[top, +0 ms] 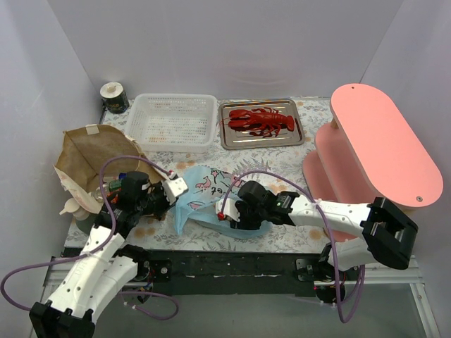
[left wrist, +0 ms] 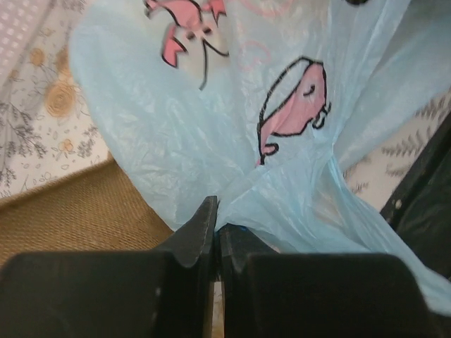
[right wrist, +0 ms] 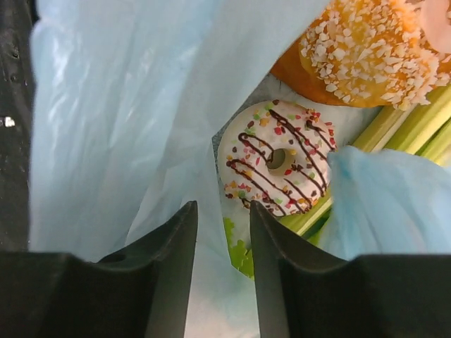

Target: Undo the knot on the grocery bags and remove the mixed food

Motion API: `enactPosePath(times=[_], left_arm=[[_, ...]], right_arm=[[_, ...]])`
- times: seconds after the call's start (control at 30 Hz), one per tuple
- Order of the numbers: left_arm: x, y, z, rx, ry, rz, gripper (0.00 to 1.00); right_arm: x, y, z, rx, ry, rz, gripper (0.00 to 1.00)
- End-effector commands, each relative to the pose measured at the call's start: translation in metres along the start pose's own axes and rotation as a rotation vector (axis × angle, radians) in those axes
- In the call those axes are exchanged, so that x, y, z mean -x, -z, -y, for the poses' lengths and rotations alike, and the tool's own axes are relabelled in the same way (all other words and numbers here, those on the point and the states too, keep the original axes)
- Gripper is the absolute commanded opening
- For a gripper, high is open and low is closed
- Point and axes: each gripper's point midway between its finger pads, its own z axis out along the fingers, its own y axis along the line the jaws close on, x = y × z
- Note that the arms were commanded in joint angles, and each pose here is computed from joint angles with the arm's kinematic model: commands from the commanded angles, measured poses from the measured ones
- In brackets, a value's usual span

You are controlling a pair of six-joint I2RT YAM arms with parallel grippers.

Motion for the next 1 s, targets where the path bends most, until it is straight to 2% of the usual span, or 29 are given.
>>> enactPosePath(times=[0.0, 0.1, 0.27, 0.37, 0.43, 0.63, 0.83, 0.97], left_arm=[[-0.046, 0.006, 0.013, -0.047, -0.241, -0.103, 0.0], [-0.056, 0.013, 0.024, -0.079, -0.312, -0.102, 0.0], [-0.058, 0.019, 0.022, -0.064, -0.343, -0.122, 0.0], [-0.05, 0.02, 0.017, -0.043, -0.326, -0.112, 0.0], [-0.043, 0.019, 0.016, -0.041, -0.302, -0.095, 0.0], [-0.04, 0.009, 0.017, -0.06, -0.263, -0.073, 0.0], [-0.028, 0.006, 0.011, -0.048, -0.225, -0.048, 0.0], [-0.02, 0.006, 0.009, -0.033, -0.214, -0.024, 0.0]], right_arm=[[0.01, 0.008, 0.006, -0.072, 0.004, 0.057, 0.45], [0.009, 0.015, 0.012, -0.114, 0.001, 0.059, 0.48], [-0.009, 0.015, -0.007, -0.056, -0.01, 0.04, 0.55], [-0.006, 0.011, -0.005, -0.058, -0.01, 0.043, 0.55], [0.014, 0.013, 0.002, -0.067, 0.007, 0.093, 0.53], [0.045, 0.01, 0.021, -0.069, 0.05, 0.118, 0.52], [0.046, 0.001, 0.01, 0.038, 0.08, 0.126, 0.6], [0.041, -0.002, 0.018, -0.001, 0.083, 0.11, 0.61]])
